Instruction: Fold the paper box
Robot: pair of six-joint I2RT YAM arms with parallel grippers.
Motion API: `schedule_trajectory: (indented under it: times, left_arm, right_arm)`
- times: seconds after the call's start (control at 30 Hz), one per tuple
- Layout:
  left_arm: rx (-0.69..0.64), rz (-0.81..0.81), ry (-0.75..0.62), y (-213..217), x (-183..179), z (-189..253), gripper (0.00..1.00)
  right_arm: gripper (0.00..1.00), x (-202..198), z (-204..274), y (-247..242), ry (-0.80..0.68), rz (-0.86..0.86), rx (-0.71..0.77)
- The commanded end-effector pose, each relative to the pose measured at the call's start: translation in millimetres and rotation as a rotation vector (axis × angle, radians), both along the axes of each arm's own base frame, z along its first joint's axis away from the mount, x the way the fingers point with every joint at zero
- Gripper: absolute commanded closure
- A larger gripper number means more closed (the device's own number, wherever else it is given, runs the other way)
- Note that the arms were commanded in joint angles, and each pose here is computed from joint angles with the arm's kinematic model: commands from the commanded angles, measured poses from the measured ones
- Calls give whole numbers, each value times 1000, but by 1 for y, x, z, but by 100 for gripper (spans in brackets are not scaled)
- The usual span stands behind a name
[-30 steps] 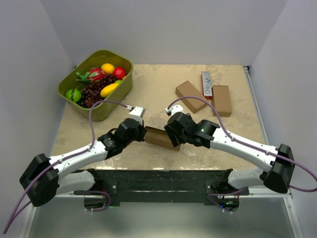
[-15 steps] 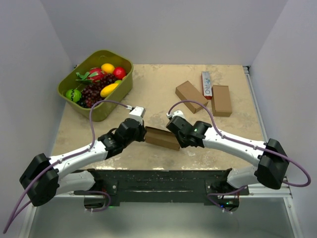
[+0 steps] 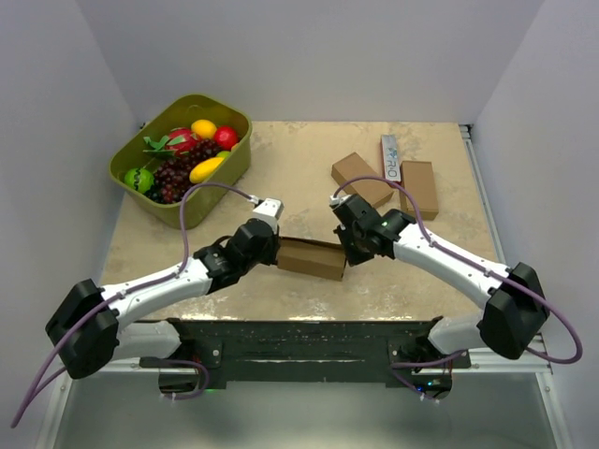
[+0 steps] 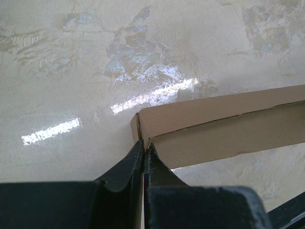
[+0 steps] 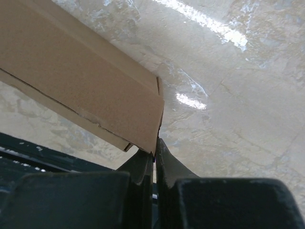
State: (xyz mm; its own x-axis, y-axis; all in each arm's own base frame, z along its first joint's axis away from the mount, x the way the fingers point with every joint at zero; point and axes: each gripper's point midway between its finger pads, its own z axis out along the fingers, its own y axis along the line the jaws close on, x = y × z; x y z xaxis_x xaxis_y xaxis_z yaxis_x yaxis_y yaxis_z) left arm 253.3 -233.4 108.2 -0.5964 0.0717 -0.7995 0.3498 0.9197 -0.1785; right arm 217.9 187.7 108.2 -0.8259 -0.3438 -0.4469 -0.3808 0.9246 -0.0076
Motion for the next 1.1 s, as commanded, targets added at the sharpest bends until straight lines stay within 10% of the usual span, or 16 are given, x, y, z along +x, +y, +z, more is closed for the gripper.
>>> schedule_trajectory:
  times: [0.0,0.37,0.7,1.07]
  left_arm:
    - [163,-31,108,18,-21,-35,100]
    - [174,-51,84,8,-20,-29,100]
    - [186,-48,81,8,-21,-28,100]
    - [191,-44,84,9,-22,-27,100]
  right_arm:
    - [99,5,20,25,39,63,145]
    - [98,7,27,44,71,42,228]
    - [70,15,32,30,13,-19,177]
    - [81,20,38,19,-37,-47,140]
